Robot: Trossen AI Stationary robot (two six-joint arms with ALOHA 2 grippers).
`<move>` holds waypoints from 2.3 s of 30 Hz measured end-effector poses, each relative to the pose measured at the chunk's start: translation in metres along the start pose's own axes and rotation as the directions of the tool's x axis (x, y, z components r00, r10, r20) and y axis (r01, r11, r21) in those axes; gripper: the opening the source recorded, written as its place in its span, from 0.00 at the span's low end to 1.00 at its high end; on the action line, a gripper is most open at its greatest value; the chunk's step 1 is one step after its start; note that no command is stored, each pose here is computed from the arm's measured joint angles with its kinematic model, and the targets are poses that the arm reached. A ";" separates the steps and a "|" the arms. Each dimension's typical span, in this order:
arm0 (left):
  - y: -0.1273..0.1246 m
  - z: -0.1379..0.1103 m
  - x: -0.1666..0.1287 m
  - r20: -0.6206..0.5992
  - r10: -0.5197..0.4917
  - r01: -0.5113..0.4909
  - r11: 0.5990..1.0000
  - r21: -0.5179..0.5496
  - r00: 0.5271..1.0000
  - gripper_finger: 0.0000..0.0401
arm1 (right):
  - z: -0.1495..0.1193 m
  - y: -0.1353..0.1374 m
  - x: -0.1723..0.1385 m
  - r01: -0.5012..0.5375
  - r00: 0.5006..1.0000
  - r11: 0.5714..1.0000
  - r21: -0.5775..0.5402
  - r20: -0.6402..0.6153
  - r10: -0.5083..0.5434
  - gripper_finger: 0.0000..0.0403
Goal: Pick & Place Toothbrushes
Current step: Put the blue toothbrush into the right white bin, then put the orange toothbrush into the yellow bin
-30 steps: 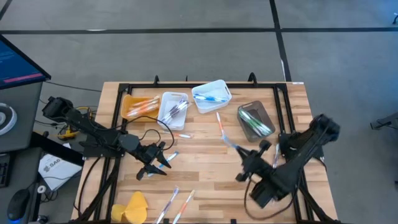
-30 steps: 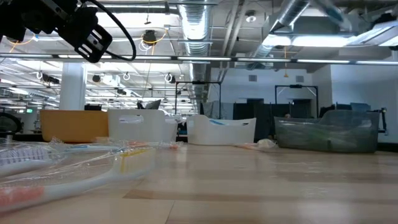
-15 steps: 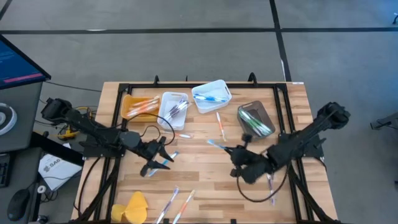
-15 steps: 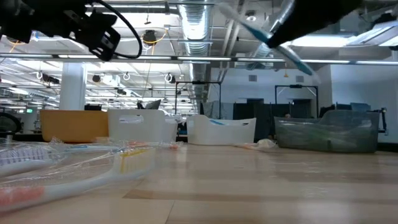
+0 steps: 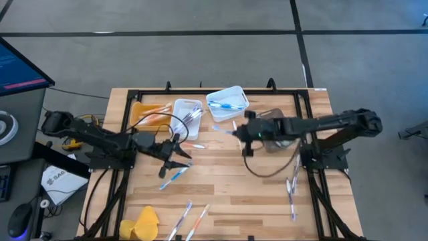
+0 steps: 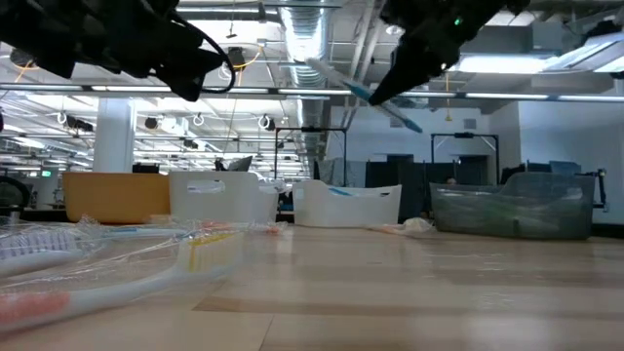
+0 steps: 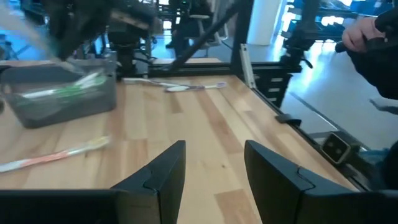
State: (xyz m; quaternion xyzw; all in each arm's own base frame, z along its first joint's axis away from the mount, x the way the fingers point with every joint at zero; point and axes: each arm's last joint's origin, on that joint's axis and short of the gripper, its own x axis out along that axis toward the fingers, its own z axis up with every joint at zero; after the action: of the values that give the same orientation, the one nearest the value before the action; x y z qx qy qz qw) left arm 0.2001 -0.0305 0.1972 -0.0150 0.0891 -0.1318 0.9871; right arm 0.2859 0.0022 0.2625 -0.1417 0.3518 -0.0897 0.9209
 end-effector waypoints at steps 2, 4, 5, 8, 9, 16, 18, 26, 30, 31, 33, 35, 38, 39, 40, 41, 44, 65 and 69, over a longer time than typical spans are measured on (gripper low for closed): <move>0.004 0.000 0.000 0.001 0.017 -0.017 1.000 0.000 1.000 0.39 | -0.005 -0.017 0.005 0.023 0.999 1.000 -0.013 -0.027 -0.024 0.01; 0.007 0.000 -0.001 0.001 0.034 -0.034 0.999 0.017 0.999 0.39 | -0.008 -0.035 0.012 0.011 1.000 1.000 -0.012 -0.019 -0.011 0.01; 0.009 0.000 -0.001 0.002 0.042 -0.042 0.999 0.024 0.999 0.39 | -0.010 -0.043 0.016 -0.010 1.000 1.000 -0.005 -0.005 0.010 0.01; 0.015 0.000 -0.002 0.003 0.072 -0.072 0.996 0.050 0.997 0.39 | -0.015 -0.063 0.028 -0.048 0.999 0.999 -0.009 0.023 0.049 0.01; 0.017 0.000 -0.003 0.003 0.084 -0.084 0.994 0.068 0.996 0.39 | -0.017 -0.069 0.031 -0.043 0.999 0.999 -0.025 0.020 0.044 0.01; 0.042 0.001 -0.010 0.008 0.209 -0.207 0.963 0.174 0.978 0.39 | -0.022 -0.113 0.056 -0.078 0.996 0.993 -0.086 -0.054 0.074 0.01; 0.050 0.001 -0.012 0.009 0.246 -0.244 0.955 0.168 0.969 0.39 | -0.022 -0.125 0.065 -0.074 0.995 0.993 -0.097 -0.079 0.066 0.02; 0.061 0.001 -0.017 0.009 0.306 -0.304 0.941 0.151 0.952 0.39 | -0.035 -0.175 0.102 -0.112 0.952 0.994 -0.017 -0.289 0.103 0.02; 0.060 0.001 -0.017 0.009 0.297 -0.296 0.945 0.137 0.955 0.39 | -0.042 -0.195 0.118 -0.133 0.916 0.990 0.039 -0.378 0.138 0.02; 0.060 0.001 -0.017 0.009 0.290 -0.289 0.950 0.119 0.957 0.39 | -0.043 -0.198 0.122 -0.140 0.906 0.989 0.050 -0.396 0.149 0.02; 0.060 0.001 -0.016 0.010 0.269 -0.269 0.960 0.075 0.963 0.39 | -0.046 -0.201 0.131 -0.169 0.883 0.984 0.057 -0.434 0.177 0.02; 0.059 0.001 -0.016 0.010 0.246 -0.246 0.969 0.034 0.969 0.39 | -0.047 -0.203 0.138 -0.196 0.862 0.979 0.060 -0.466 0.201 0.02; 0.058 0.001 -0.016 0.011 0.210 -0.210 0.977 -0.027 0.978 0.39 | -0.047 -0.205 0.147 -0.221 0.836 0.972 0.074 -0.499 0.228 0.01; 0.058 0.001 -0.016 0.011 0.200 -0.199 0.979 -0.047 0.980 0.39 | -0.046 -0.205 0.150 -0.227 0.832 0.971 0.075 -0.504 0.233 0.01; 0.057 0.001 -0.016 0.012 0.195 -0.194 0.979 -0.067 0.981 0.39 | -0.045 -0.205 0.152 -0.232 0.827 0.970 0.076 -0.509 0.238 0.01; 0.056 0.001 -0.016 0.014 0.185 -0.183 0.979 -0.087 0.983 0.39 | -0.045 -0.205 0.154 -0.235 0.822 0.968 0.083 -0.515 0.244 0.02; 0.055 0.002 -0.016 0.016 0.173 -0.170 0.979 -0.114 0.985 0.39 | -0.039 -0.206 0.158 -0.214 0.830 0.972 0.102 -0.505 0.236 0.06; 0.053 0.001 -0.015 0.006 0.161 -0.159 0.979 -0.126 0.987 0.39 | -0.010 -0.203 0.124 -0.152 0.745 0.944 0.293 -0.594 0.304 0.52; 0.053 -0.001 -0.015 -0.011 0.161 -0.160 0.972 -0.170 0.987 0.39 | -0.007 -0.185 0.113 -0.165 0.643 0.884 0.438 -0.631 0.433 0.54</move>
State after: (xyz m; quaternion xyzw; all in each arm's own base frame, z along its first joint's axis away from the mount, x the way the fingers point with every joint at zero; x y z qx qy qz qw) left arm 0.1996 0.0243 0.1962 -0.0921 0.0996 -0.0436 0.9898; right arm 0.3526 -0.2042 0.2472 0.1272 0.6781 -0.0409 0.7227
